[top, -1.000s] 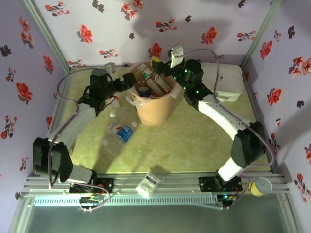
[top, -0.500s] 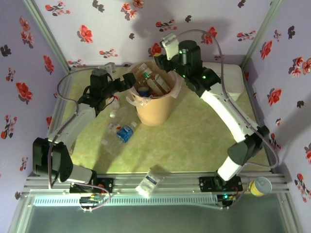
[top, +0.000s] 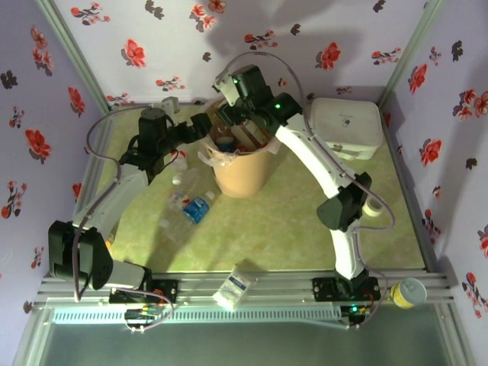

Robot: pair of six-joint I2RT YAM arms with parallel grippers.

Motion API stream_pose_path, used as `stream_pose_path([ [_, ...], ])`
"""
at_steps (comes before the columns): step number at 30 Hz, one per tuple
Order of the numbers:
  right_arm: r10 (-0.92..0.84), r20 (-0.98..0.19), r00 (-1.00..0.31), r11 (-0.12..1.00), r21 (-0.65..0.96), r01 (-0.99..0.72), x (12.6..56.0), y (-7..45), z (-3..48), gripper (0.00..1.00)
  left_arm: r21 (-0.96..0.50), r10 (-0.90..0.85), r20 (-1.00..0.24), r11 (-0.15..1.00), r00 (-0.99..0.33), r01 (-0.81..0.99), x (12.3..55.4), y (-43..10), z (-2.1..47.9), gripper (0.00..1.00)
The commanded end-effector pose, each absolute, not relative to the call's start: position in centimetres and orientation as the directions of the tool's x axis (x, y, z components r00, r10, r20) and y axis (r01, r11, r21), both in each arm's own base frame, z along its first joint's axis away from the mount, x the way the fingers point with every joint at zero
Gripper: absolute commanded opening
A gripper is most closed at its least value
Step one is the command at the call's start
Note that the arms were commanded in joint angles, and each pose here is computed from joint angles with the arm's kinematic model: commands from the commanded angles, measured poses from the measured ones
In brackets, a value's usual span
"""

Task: Put the plastic bottles in the bin

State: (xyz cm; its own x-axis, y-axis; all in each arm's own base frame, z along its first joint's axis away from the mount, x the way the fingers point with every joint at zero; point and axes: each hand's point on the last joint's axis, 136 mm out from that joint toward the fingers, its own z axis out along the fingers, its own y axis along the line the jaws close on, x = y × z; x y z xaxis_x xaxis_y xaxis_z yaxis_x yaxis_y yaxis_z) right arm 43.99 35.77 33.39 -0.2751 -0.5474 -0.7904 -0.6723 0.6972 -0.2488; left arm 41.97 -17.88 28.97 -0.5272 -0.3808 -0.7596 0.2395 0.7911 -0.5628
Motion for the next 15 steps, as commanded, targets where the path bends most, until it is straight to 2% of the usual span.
stream_pose_path([
  [1,-0.587,-0.757,-0.286,0.690,-0.283,-0.666,44.6,35.8,32.3,0.66,-0.561,-0.389,-0.776,0.785,-0.496,0.262,41.7,-17.5,30.7,0.99],
  [5,-0.600,-0.739,-0.306,0.696,-0.294,-0.655,45.5,36.0,30.8,0.66,-0.559,-0.388,-0.777,0.787,-0.495,0.261,41.6,-17.3,30.8,0.99],
  [10,-0.601,-0.731,-0.324,0.697,-0.280,-0.660,45.7,36.3,29.6,0.59,-0.559,-0.387,-0.775,0.788,-0.499,0.257,41.7,-17.3,30.5,0.99],
  [15,-0.572,-0.756,-0.319,0.716,-0.270,-0.643,45.7,36.0,31.0,0.32,-0.566,-0.394,-0.769,0.785,-0.504,0.251,41.7,-17.3,30.2,0.99],
])
